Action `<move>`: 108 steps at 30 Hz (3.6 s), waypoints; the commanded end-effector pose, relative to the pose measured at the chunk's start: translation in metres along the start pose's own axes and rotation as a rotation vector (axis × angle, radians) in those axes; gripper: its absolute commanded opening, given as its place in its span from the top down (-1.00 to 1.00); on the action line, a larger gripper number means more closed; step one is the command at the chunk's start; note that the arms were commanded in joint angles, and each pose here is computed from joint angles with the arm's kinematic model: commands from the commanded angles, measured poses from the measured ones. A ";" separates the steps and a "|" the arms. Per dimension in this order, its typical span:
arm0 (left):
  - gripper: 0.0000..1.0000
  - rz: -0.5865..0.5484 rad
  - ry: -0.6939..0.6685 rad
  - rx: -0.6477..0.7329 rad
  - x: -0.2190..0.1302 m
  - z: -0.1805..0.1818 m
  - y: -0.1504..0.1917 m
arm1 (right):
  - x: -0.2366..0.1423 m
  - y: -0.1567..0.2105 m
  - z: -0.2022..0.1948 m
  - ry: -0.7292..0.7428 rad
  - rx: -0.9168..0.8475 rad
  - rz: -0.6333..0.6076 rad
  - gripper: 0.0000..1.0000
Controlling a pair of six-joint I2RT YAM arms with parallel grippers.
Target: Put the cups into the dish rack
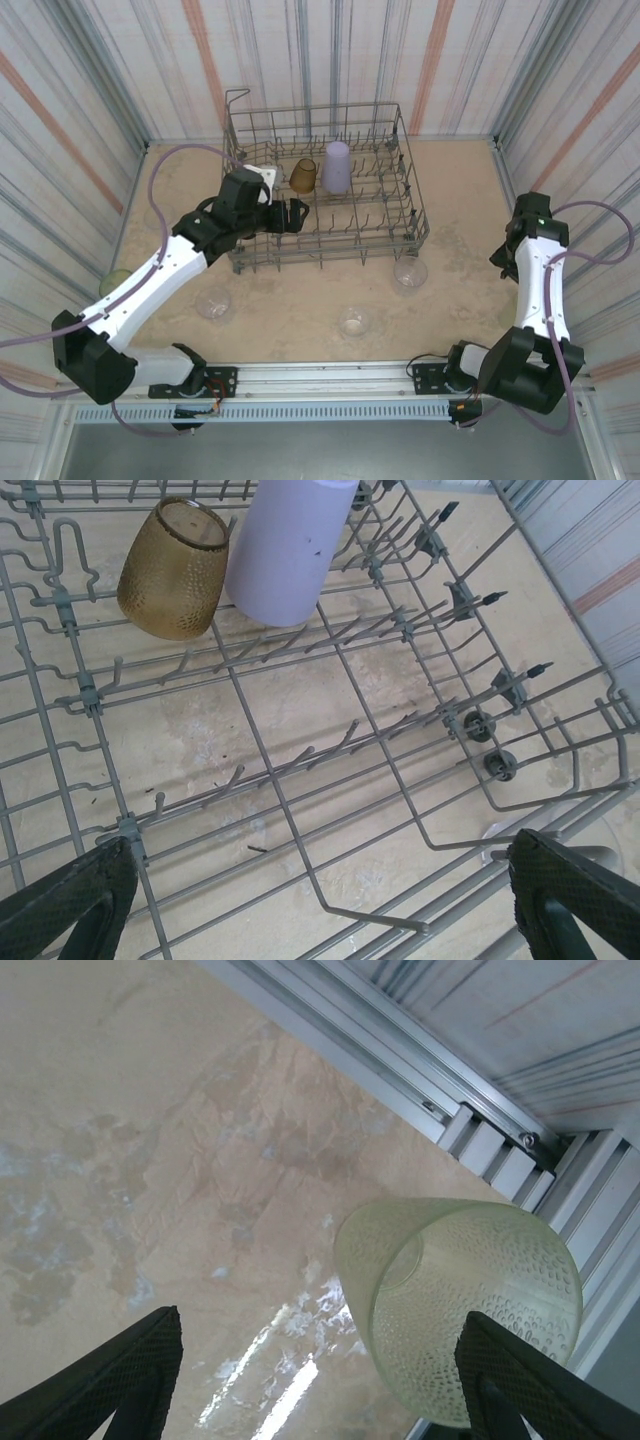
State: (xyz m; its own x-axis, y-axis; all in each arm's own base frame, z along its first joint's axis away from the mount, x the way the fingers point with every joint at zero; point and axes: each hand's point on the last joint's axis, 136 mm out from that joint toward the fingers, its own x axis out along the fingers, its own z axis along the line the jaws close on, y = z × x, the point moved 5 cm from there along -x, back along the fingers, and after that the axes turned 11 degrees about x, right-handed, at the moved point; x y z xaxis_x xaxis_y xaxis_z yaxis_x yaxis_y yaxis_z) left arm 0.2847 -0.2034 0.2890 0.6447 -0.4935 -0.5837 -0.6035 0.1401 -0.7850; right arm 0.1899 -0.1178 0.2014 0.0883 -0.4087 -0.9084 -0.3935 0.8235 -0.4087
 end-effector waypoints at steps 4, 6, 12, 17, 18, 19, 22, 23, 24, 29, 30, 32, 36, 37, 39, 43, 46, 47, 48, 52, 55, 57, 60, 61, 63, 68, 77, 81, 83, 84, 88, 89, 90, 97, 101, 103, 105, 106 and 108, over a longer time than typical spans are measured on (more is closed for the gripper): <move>-0.97 -0.002 0.005 -0.011 -0.006 0.003 0.007 | 0.014 0.004 -0.006 -0.030 0.077 0.059 -0.28; -0.97 0.003 -0.008 -0.015 -0.003 0.005 0.009 | 0.020 0.005 -0.007 -0.031 0.082 0.079 -0.22; -0.97 0.019 0.005 -0.042 0.005 0.005 0.011 | 0.041 0.012 -0.009 -0.028 0.085 0.127 -0.16; -0.97 0.036 0.014 -0.046 0.007 0.003 0.011 | 0.048 0.017 -0.007 -0.060 0.092 0.128 0.20; -0.97 0.039 0.009 -0.042 0.007 0.003 0.010 | 0.049 0.018 -0.006 -0.068 0.094 0.123 0.34; -0.97 0.040 0.003 -0.040 0.006 0.004 0.009 | 0.049 0.018 -0.006 -0.070 0.094 0.119 0.48; -0.97 0.036 -0.020 -0.030 0.004 0.006 0.007 | 0.049 0.016 -0.008 -0.059 0.079 0.104 0.82; -0.97 0.037 -0.033 -0.026 0.003 0.008 0.007 | 0.048 0.014 -0.008 -0.056 0.078 0.100 0.92; -0.97 0.038 -0.044 -0.024 0.002 0.009 0.007 | 0.047 0.013 -0.007 -0.064 0.074 0.097 1.00; -0.97 0.043 -0.060 -0.030 -0.004 0.011 0.009 | 0.038 0.006 0.001 -0.113 0.074 0.085 1.00; -0.97 0.041 -0.059 -0.032 -0.005 0.011 0.009 | 0.034 0.004 0.004 -0.132 0.073 0.081 1.00; -0.97 0.038 -0.066 -0.037 -0.007 0.012 0.009 | 0.026 0.001 0.014 -0.176 0.060 0.079 1.00; -0.97 0.036 -0.085 -0.041 -0.009 0.014 0.007 | 0.008 -0.002 0.041 -0.245 -0.015 0.070 1.00; -0.97 0.035 -0.092 -0.040 -0.009 0.014 0.006 | 0.004 -0.002 0.047 -0.258 -0.030 0.071 1.00; -0.97 0.034 -0.116 -0.036 -0.010 0.017 0.004 | -0.004 -0.002 0.063 -0.322 -0.085 0.087 1.00; -0.97 0.034 -0.143 -0.035 -0.013 0.018 -0.003 | -0.010 -0.004 0.080 -0.405 -0.121 0.132 1.00; -0.97 0.031 -0.146 -0.034 -0.013 0.018 -0.007 | -0.014 -0.007 0.093 -0.445 -0.134 0.144 1.00; -0.97 0.029 -0.151 -0.032 -0.013 0.018 -0.008 | -0.016 -0.007 0.098 -0.456 -0.142 0.147 1.00; -0.97 0.027 -0.157 -0.029 -0.013 0.019 -0.009 | -0.017 -0.008 0.101 -0.463 -0.150 0.148 1.00; -0.97 0.015 -0.188 -0.018 -0.014 0.023 -0.011 | -0.021 -0.008 0.114 -0.459 -0.198 0.155 1.00; -0.97 0.009 -0.193 -0.017 -0.014 0.024 -0.013 | -0.024 -0.008 0.119 -0.452 -0.220 0.150 1.00; -0.97 0.009 -0.189 -0.014 -0.013 0.023 -0.014 | -0.027 -0.008 0.121 -0.456 -0.228 0.140 1.00; -0.97 0.011 -0.191 0.006 -0.012 0.024 -0.016 | -0.034 -0.009 0.124 -0.466 -0.239 0.122 1.00; -0.97 0.011 -0.195 0.012 -0.012 0.025 -0.015 | -0.036 -0.008 0.126 -0.470 -0.242 0.118 1.00; -0.97 0.014 -0.209 0.018 -0.011 0.028 -0.013 | -0.039 -0.007 0.129 -0.479 -0.245 0.117 1.00; -0.97 0.026 -0.239 -0.007 -0.012 0.038 -0.008 | -0.045 -0.004 0.135 -0.487 -0.262 0.109 1.00; -0.97 -0.064 -0.178 -0.037 -0.024 0.031 -0.024 | -0.064 -0.006 0.139 -0.535 -0.253 0.052 1.00; -0.97 -0.066 -0.172 -0.037 -0.021 0.030 -0.029 | -0.073 -0.009 0.148 -0.596 -0.227 0.047 1.00; -0.97 -0.060 -0.167 -0.036 -0.020 0.029 -0.031 | -0.081 -0.012 0.153 -0.622 -0.229 0.030 1.00; -0.97 -0.059 -0.165 -0.036 -0.021 0.029 -0.032 | -0.086 -0.014 0.154 -0.630 -0.231 0.020 1.00; -0.97 -0.072 -0.156 -0.049 -0.020 0.027 -0.036 | -0.109 -0.023 0.162 -0.683 -0.235 -0.008 1.00; -0.97 -0.077 -0.151 -0.052 -0.020 0.026 -0.037 | -0.114 -0.024 0.164 -0.698 -0.238 -0.011 1.00; -0.97 -0.086 -0.144 -0.055 -0.021 0.026 -0.039 | -0.120 -0.025 0.166 -0.713 -0.242 -0.020 1.00; -0.97 -0.090 -0.100 -0.066 -0.017 0.018 -0.054 | -0.167 -0.025 0.187 -0.910 -0.189 -0.072 1.00; -0.97 -0.092 -0.077 -0.071 -0.020 0.014 -0.061 | -0.194 -0.022 0.197 -1.041 -0.181 -0.059 1.00; -0.97 -0.101 -0.074 -0.074 -0.022 0.013 -0.064 | -0.207 -0.018 0.202 -1.111 -0.180 -0.042 1.00; -0.97 -0.107 -0.071 -0.077 -0.023 0.012 -0.065 | -0.216 -0.013 0.208 -1.165 -0.186 -0.026 1.00; -0.97 -0.107 -0.069 -0.081 -0.024 0.013 -0.065 | -0.220 -0.009 0.211 -1.186 -0.189 -0.016 1.00; -0.97 -0.103 -0.055 -0.093 -0.024 0.011 -0.065 | -0.223 -0.003 0.218 -1.229 -0.175 0.026 1.00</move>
State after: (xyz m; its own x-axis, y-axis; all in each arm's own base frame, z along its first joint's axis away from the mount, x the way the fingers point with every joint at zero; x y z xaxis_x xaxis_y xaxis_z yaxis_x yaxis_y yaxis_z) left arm 0.3145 -0.1919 0.3422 0.7318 -0.4325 -0.5267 -0.5671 0.0422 -0.8226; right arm 0.3709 0.0396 0.3531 0.7944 0.2302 -0.5621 -0.5372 0.6982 -0.4732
